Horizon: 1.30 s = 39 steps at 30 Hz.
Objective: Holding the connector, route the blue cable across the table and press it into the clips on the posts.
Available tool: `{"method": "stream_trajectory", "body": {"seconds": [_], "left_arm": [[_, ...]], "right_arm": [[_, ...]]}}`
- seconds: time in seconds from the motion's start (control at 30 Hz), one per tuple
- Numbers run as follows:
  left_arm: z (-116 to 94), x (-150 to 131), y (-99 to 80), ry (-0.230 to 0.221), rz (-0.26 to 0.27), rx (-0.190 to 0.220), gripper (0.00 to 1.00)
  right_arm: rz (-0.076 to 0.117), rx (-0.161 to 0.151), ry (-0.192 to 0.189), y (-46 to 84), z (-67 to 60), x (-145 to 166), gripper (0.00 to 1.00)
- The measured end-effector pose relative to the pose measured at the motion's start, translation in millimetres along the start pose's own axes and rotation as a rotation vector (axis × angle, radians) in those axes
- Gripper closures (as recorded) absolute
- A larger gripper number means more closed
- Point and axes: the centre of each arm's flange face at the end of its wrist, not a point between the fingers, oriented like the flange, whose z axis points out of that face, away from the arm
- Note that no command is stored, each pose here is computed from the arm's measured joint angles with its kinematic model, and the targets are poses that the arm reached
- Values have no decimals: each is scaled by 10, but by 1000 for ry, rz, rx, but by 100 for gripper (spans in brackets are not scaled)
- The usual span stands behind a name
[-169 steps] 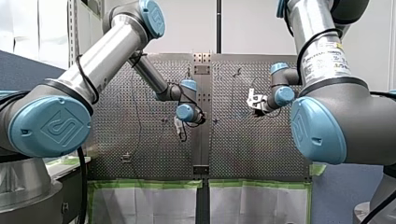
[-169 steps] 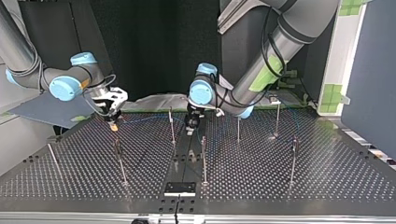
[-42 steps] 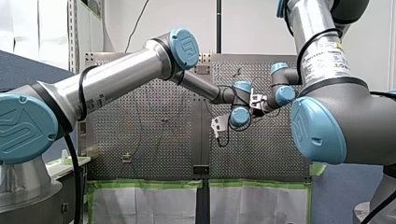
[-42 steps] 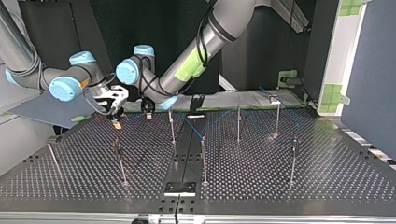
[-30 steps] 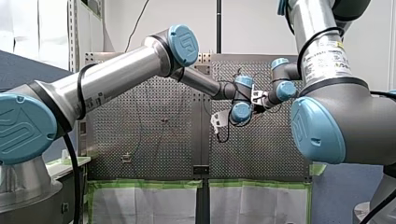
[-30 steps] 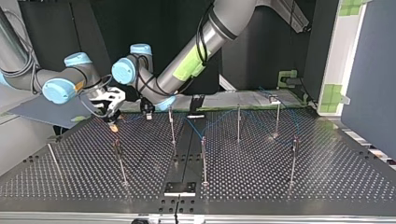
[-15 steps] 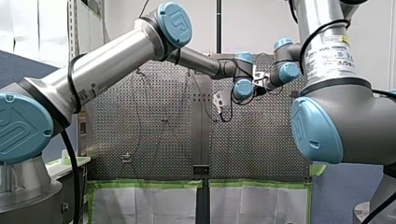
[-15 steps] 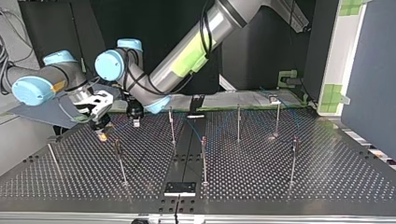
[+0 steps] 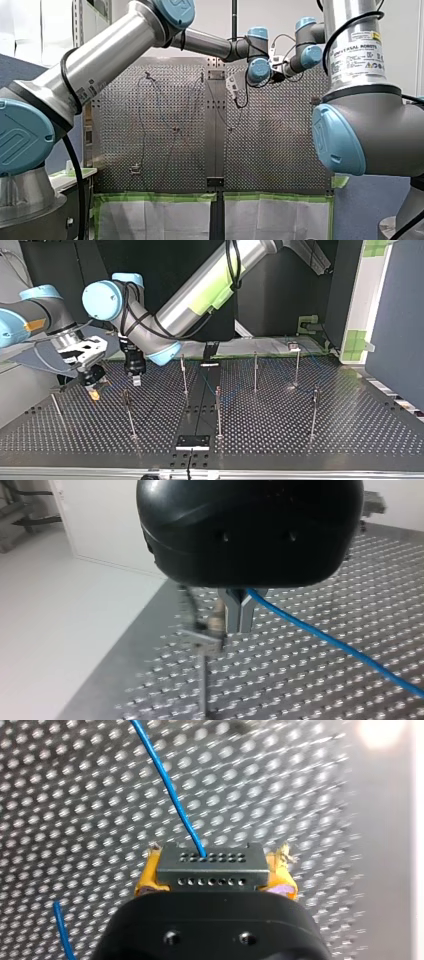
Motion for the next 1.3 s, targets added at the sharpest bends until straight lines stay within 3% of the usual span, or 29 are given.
{"method": "stream_trajectory", "body": {"seconds": [0.3,0.77,1.1,1.3], "left_arm": [[111,-83,69,-11,-8,2,100],[563,-150,304,-51,-36,42,100],[889,143,497,-27,-19,84,100],[1017,135,534,-41,-29,106,100]], "right_arm": [[-10,16,36,-120,-96,282,100],[-1,14,21,-53,-8,174,100],[3,5,14,162,140,119,100],[4,3,22,306,176,163,100]]}}
